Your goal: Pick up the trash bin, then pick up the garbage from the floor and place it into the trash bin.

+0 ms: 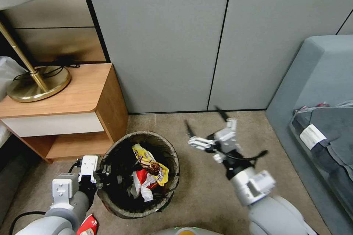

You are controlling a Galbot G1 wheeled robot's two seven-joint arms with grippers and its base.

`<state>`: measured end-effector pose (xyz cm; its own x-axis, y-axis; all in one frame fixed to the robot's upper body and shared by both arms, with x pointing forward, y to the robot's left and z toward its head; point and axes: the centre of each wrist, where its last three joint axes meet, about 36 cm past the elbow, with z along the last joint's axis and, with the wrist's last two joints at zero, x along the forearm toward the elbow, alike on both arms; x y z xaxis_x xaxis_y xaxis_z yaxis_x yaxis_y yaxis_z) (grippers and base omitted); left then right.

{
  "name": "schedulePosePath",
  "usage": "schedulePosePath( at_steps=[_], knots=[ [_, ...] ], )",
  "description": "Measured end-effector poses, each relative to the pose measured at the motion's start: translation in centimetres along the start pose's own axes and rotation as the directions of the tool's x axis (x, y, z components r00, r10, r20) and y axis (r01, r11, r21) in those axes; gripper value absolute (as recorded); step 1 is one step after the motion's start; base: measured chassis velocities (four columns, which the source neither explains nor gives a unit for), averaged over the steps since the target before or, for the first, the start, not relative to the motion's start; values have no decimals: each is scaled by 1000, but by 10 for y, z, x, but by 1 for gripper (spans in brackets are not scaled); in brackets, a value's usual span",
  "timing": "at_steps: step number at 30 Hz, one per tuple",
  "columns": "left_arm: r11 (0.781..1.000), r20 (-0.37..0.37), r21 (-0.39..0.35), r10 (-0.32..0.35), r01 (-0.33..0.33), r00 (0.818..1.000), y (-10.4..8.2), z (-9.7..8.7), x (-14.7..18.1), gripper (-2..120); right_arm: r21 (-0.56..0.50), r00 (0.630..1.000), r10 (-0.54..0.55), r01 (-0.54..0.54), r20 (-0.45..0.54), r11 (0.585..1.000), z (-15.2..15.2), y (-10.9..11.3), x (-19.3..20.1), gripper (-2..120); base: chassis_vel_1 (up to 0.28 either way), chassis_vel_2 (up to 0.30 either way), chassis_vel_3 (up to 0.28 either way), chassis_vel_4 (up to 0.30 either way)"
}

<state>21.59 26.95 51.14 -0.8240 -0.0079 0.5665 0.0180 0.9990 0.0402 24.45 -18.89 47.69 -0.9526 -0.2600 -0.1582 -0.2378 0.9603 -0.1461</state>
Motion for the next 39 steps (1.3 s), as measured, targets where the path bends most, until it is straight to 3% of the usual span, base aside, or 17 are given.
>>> schedulePosePath(
  at_steps=[6, 12, 23, 39],
  knots=[
    [1000, -5, -10, 0, 0, 1000, 1, 0, 1, 1, 46, 990, 141, -139, -33, 989, 18, -28, 27, 100, 0, 0, 0, 0],
    [1000, -4, -8, -6, 6, 1000, 2, 0, 1, 1, 56, 975, 210, -206, -73, 977, 27, -39, 46, 100, 0, 0, 0, 0],
    [1000, -12, -19, -22, 22, 1000, -1, 3, 1, 1, 48, 956, 274, -270, -104, 962, 38, -43, 70, 100, 0, 0, 0, 0],
    [999, 2, -16, -31, 31, 1000, -3, 2, 0, 1, 16, 949, 289, -290, -124, 957, 43, -32, 68, 100, 10, 8, 9, 10]
  ],
)
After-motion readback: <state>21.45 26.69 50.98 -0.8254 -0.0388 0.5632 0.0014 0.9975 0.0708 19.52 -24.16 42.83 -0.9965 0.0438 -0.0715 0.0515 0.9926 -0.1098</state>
